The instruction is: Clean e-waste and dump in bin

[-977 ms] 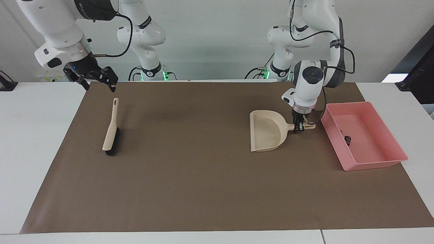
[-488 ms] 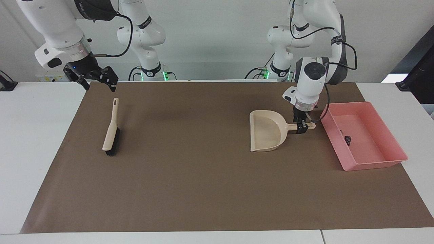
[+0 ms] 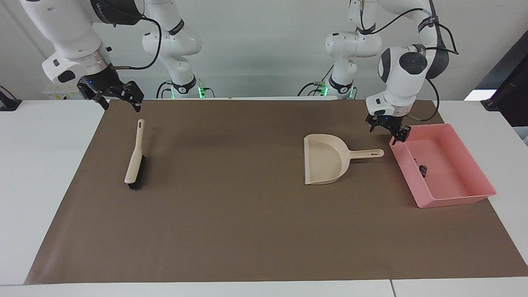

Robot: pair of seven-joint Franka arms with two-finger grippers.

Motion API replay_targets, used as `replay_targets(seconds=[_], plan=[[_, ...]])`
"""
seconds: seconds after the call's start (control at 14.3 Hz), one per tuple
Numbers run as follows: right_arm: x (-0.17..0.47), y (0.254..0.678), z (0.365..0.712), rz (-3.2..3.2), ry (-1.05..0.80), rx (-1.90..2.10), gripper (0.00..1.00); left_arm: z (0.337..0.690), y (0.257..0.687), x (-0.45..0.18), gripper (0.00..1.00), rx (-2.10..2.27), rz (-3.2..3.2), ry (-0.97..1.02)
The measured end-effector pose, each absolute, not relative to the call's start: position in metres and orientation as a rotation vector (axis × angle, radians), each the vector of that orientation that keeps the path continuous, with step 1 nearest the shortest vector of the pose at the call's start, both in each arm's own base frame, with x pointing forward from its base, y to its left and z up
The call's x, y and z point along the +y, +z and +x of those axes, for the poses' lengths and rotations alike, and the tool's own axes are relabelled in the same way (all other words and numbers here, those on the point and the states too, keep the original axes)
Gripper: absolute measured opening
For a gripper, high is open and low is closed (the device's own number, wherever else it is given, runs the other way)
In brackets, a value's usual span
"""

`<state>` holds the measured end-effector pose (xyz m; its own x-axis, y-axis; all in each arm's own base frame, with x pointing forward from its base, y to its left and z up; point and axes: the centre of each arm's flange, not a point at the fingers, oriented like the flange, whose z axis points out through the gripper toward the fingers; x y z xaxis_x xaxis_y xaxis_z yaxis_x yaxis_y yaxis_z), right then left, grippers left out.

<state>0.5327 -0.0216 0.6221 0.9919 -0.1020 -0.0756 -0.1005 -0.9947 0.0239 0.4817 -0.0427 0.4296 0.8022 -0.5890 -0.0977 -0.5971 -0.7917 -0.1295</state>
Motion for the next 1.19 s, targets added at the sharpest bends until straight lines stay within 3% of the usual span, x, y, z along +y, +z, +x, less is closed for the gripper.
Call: replay_targets(seconds=[0.21,0.42,0.91,1.19], plan=[[-0.022,0.622,0.533,3.115,-0.120,-0.158,1.00,0.484,0.433,-0.036,0.98,0.496,-2.949,0.034],[-0.022,0.622,0.533,3.115,-0.120,-0.158,1.00,0.498,0.465,-0.028,0.98,0.183,-3.087,-0.070],[-0.020,0.622,0.533,3.115,-0.121,-0.154,1.00,0.531,0.601,-0.013,0.98,0.057,-3.131,-0.046],[-0.019,0.622,0.533,3.115,-0.122,-0.151,1.00,0.539,0.632,-0.012,0.98,0.053,-3.130,-0.040]])
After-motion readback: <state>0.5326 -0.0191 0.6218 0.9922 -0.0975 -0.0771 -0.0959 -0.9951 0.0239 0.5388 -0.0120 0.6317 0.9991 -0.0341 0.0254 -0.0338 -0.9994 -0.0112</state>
